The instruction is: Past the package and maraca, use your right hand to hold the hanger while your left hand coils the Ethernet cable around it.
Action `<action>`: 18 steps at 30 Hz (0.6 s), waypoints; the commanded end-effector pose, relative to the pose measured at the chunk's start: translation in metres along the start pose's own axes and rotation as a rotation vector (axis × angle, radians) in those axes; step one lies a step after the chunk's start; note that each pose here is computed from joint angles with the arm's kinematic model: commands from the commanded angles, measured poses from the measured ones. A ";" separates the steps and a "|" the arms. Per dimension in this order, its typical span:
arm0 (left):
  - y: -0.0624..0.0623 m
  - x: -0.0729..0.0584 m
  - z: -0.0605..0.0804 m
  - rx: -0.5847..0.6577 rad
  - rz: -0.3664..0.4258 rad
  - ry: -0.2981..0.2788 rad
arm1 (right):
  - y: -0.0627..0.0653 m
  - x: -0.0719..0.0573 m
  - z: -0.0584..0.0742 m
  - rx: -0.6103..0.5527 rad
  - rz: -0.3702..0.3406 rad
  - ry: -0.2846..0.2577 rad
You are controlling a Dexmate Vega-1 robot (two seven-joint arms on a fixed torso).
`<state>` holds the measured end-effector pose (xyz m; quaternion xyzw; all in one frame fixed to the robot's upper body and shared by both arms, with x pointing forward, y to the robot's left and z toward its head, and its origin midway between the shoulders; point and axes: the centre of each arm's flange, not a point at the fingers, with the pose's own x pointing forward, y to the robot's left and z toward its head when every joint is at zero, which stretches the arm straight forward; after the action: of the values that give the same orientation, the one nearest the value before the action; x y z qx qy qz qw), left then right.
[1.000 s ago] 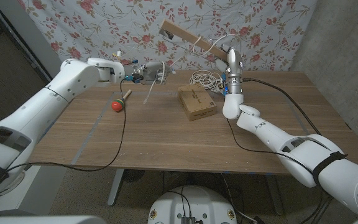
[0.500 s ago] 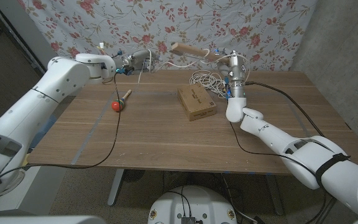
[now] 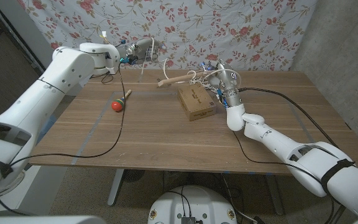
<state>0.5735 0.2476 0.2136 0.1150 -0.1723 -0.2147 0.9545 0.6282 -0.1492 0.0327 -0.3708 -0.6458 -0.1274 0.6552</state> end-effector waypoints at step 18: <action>-0.071 0.011 0.080 0.145 -0.241 -0.152 | 0.071 0.015 -0.024 -0.231 0.500 0.069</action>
<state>0.5478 0.1950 0.2565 0.1595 -0.2164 -0.2827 0.9208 0.6718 -0.1232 0.0214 -0.5237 -0.5552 -0.0720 0.6421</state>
